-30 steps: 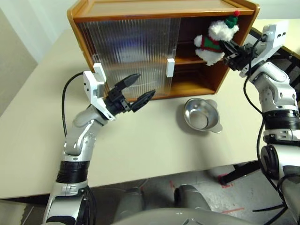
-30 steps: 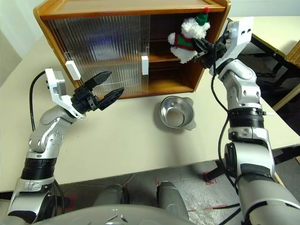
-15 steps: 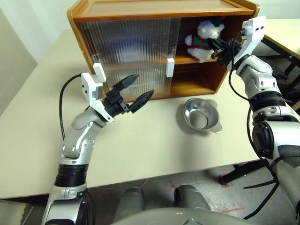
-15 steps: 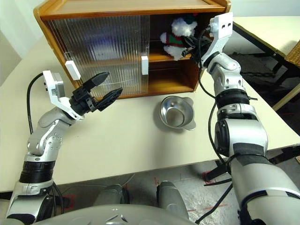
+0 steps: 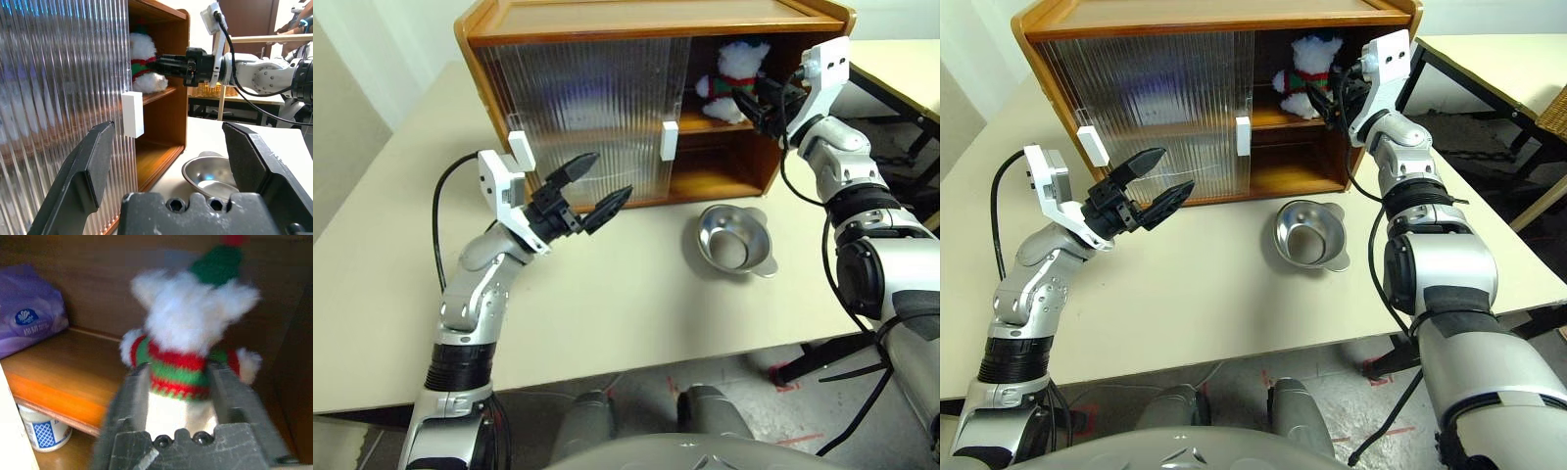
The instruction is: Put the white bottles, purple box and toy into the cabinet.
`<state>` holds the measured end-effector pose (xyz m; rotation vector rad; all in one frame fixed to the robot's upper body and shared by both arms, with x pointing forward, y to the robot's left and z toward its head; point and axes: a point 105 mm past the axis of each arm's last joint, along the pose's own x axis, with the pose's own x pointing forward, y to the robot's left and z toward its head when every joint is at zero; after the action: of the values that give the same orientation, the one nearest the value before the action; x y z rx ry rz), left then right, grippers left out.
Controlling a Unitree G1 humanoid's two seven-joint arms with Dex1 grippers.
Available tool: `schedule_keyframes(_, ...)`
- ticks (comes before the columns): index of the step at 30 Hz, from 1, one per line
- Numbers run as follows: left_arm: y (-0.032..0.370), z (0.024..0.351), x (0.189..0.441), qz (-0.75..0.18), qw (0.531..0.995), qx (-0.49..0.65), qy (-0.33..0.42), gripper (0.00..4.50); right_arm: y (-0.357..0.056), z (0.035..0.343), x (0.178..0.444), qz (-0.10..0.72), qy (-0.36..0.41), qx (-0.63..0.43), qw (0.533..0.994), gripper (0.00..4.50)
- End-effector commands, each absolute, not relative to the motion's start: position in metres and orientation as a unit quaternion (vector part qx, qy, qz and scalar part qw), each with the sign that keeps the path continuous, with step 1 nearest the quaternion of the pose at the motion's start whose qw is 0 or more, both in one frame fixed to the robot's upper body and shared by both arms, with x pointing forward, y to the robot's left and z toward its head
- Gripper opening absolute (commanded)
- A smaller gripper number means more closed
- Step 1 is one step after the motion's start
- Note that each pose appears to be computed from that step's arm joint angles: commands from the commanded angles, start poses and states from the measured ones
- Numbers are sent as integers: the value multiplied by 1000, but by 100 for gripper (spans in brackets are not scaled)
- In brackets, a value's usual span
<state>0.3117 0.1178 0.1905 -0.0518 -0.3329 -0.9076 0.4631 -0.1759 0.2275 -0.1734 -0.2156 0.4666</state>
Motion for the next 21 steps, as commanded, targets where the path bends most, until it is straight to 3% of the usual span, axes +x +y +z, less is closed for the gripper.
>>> schedule_keyframes(1,118,189,311,-435,887,-26,-156,450,-178,228,463,229,-106,-94,963,365)
schedule_keyframes(3,117,188,312,-436,886,-26,-156,450,-178,232,463,228,-114,-95,962,444)
schedule_keyframes(4,116,188,312,-438,885,-27,-155,450,-179,239,462,225,-125,-95,962,449)
schedule_keyframes(15,112,186,313,-445,882,-33,-152,450,-181,286,444,242,-218,-87,941,449)
schedule_keyframes(21,111,186,315,-448,881,-36,-151,450,-171,271,415,283,-196,-49,938,449)
